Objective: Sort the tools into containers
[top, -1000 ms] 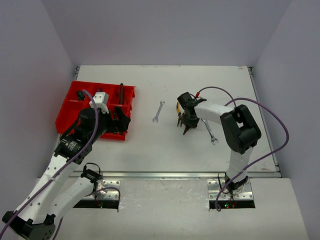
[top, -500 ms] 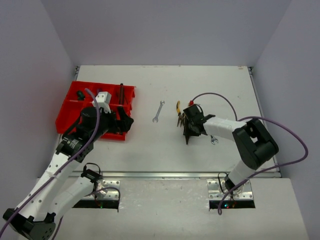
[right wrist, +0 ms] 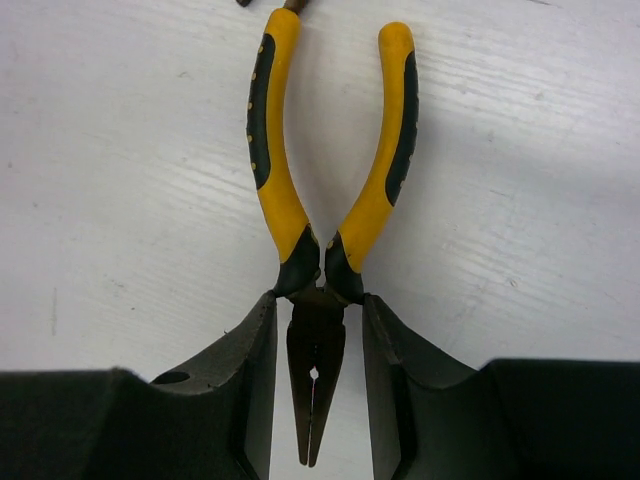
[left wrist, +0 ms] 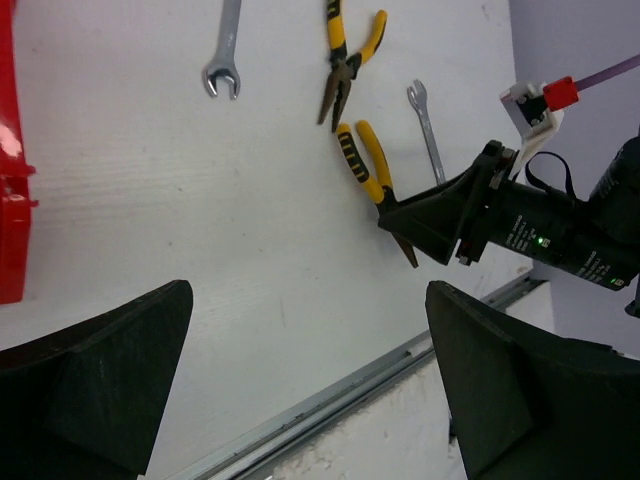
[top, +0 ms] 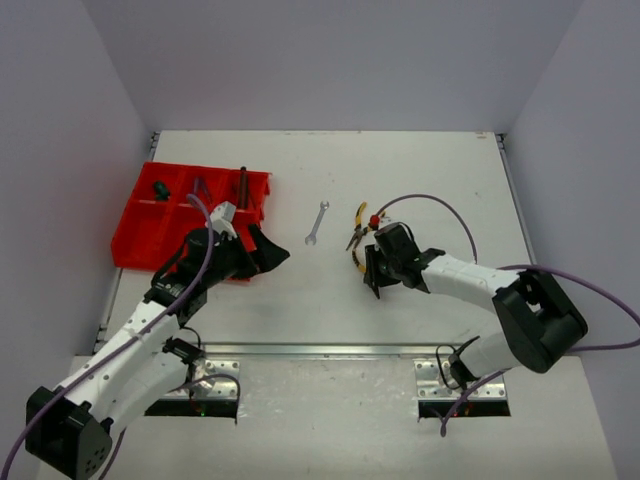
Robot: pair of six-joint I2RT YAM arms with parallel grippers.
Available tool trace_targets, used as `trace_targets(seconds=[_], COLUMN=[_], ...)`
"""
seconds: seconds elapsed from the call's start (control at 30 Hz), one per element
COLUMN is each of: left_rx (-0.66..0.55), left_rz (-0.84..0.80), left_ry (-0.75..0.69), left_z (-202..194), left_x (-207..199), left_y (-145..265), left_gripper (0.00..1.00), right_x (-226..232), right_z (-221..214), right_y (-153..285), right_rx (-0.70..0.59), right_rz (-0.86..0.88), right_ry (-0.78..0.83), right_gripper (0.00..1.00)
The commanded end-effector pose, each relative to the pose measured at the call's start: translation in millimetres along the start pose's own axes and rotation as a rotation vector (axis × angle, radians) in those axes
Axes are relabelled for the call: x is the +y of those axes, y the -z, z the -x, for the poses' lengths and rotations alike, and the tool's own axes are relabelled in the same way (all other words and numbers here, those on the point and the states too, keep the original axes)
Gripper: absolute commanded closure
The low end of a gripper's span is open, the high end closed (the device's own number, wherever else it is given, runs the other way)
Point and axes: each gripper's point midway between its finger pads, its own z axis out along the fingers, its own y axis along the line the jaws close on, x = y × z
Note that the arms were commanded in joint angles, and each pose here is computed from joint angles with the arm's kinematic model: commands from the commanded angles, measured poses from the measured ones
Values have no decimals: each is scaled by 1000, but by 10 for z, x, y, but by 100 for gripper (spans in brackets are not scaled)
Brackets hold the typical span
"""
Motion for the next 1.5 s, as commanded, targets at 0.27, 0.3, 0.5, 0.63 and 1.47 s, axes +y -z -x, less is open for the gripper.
trace_targets(seconds=[0.27,0.3,0.5,0.63,1.47], left_rx=[33,29,17,18,-173], left_rz=[-202,-202,-198,-183,-35], left_ry=[196,196,196,206,27], left_z=[-206,-210,-208,-234,385], left_x=[-304,-302,-288,-246,-382], left_y=[-327,-326,-308,-317,249], left_gripper=[0,0,0,0,0], right_x=[252,247,237,296,-109], right_z=[207,195,121,133,-440], right_y=[117,114,67,99,-317], right_rx=[-93,-88,-63,-77,282], right_rz=[114,111,106,139,-301], right_ry=[24,21,18,10,202], right_gripper=[100,100,100,100,70])
